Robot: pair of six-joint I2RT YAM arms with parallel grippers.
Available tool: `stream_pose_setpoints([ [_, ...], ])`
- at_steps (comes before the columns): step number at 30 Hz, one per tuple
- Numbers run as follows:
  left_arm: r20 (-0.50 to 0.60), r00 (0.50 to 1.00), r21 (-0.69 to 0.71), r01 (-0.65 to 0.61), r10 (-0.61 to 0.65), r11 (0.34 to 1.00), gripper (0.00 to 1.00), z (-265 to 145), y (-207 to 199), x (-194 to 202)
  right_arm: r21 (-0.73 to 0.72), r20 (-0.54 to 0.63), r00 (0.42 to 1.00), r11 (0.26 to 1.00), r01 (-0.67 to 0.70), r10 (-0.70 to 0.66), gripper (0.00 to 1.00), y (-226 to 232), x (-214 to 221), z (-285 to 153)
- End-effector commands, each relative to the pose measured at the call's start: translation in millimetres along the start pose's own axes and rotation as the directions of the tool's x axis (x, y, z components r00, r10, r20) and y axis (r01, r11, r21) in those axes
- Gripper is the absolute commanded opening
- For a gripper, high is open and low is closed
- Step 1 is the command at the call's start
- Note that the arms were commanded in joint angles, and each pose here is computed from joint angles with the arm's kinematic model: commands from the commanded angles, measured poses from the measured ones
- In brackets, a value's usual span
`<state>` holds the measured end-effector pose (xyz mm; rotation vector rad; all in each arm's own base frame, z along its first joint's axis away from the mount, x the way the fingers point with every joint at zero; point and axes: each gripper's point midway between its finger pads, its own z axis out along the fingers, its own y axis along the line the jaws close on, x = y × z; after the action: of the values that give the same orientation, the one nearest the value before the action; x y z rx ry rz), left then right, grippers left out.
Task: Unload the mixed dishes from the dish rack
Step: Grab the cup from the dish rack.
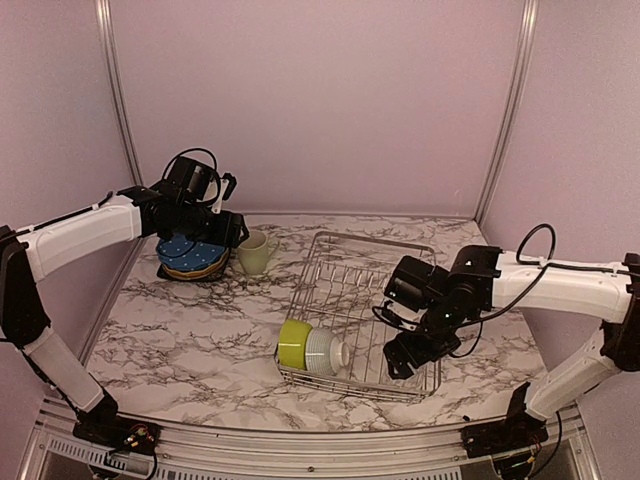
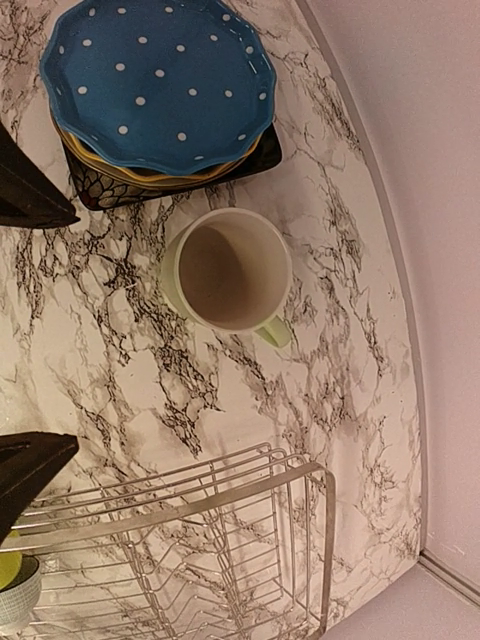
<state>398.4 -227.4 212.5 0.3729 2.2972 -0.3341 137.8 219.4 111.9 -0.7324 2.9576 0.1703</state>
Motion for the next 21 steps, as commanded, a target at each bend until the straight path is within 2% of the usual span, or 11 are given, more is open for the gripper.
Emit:
stream_pose_setpoints([
  [1,0.032,0.999,0.005,-0.019,0.019,1.0,0.72,-10,-1,-7,-0.003,0.026,1.0,1.0,-0.009,0.009,0.87,5,-10,9],
  [6,0.029,0.999,0.006,-0.024,0.023,1.0,0.72,-11,-1,-7,-0.006,0.02,1.0,1.0,-0.007,0.007,0.73,9,-15,12],
  [12,0.067,0.998,0.014,-0.023,0.022,1.0,0.72,-20,-3,-16,-0.037,0.078,0.997,0.999,0.0,0.003,0.6,20,-34,-10],
  [18,0.128,0.992,0.039,-0.025,0.019,0.999,0.72,-34,-8,-32,-0.07,0.164,0.987,0.997,0.015,-0.004,0.57,31,-63,-44],
  [21,0.176,0.984,0.071,-0.026,0.013,0.997,0.72,-43,-14,-43,-0.126,0.256,0.967,0.992,0.016,0.017,0.57,37,-89,-76],
])
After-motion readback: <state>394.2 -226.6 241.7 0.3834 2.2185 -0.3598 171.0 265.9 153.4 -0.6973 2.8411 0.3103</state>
